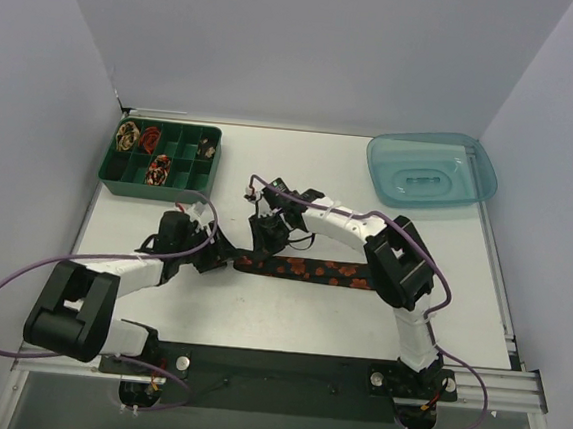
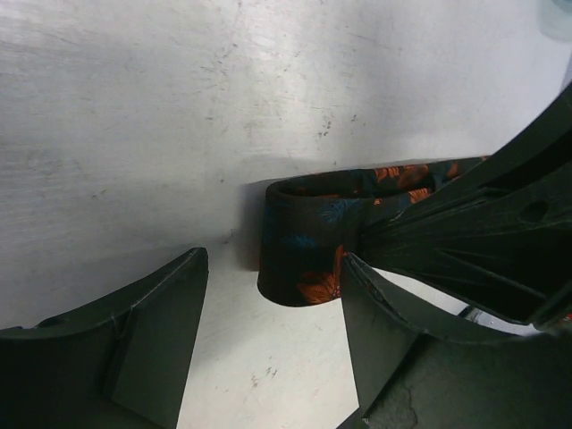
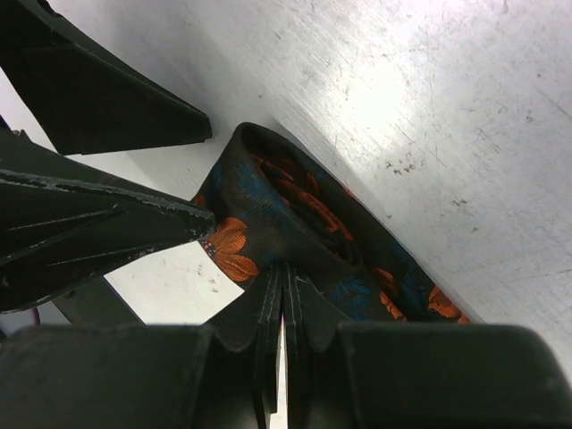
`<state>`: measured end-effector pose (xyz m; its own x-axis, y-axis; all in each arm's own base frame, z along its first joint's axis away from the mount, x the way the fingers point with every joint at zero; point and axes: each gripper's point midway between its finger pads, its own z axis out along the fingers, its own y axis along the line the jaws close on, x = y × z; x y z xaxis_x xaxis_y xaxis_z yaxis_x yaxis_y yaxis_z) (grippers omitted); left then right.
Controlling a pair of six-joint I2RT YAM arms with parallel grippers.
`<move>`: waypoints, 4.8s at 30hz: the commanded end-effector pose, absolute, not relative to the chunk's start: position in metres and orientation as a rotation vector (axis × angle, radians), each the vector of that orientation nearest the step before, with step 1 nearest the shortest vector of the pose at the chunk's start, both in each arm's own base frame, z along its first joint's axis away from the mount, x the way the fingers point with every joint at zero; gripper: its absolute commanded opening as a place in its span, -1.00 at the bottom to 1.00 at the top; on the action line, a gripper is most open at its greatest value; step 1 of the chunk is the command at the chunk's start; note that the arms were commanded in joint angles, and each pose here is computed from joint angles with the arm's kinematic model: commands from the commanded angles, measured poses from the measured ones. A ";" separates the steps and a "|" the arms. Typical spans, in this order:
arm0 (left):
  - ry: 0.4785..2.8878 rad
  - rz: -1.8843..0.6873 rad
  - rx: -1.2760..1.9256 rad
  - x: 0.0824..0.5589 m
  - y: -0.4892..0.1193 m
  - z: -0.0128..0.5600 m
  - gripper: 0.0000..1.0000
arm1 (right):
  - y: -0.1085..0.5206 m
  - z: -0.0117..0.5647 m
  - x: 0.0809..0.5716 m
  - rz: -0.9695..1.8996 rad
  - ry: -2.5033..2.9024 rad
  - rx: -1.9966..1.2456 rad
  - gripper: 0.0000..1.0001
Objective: Roll the ties
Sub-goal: Roll the tie at the center of the board.
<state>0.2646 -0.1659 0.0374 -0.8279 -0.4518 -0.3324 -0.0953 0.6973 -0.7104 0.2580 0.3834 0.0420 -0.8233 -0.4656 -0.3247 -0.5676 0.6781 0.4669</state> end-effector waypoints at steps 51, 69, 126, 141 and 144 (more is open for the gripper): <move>2.463 -0.661 0.147 0.290 -0.233 0.089 -0.52 | 0.373 0.005 0.268 0.798 2.806 -0.767 -0.93; 2.520 -0.336 0.284 0.289 -0.254 0.086 -0.53 | 0.373 -0.001 0.268 0.813 2.820 -0.754 -0.93; 2.490 0.426 0.317 0.307 -0.178 0.073 -0.53 | 0.264 0.019 0.282 0.534 2.902 -0.542 -0.94; 2.509 0.436 0.422 0.294 -0.202 0.054 -0.53 | 0.224 0.033 0.310 0.437 2.856 -0.295 -0.94; 2.523 0.398 0.419 0.292 -0.211 0.048 -0.50 | 0.223 0.032 0.311 0.438 2.860 -0.289 -0.94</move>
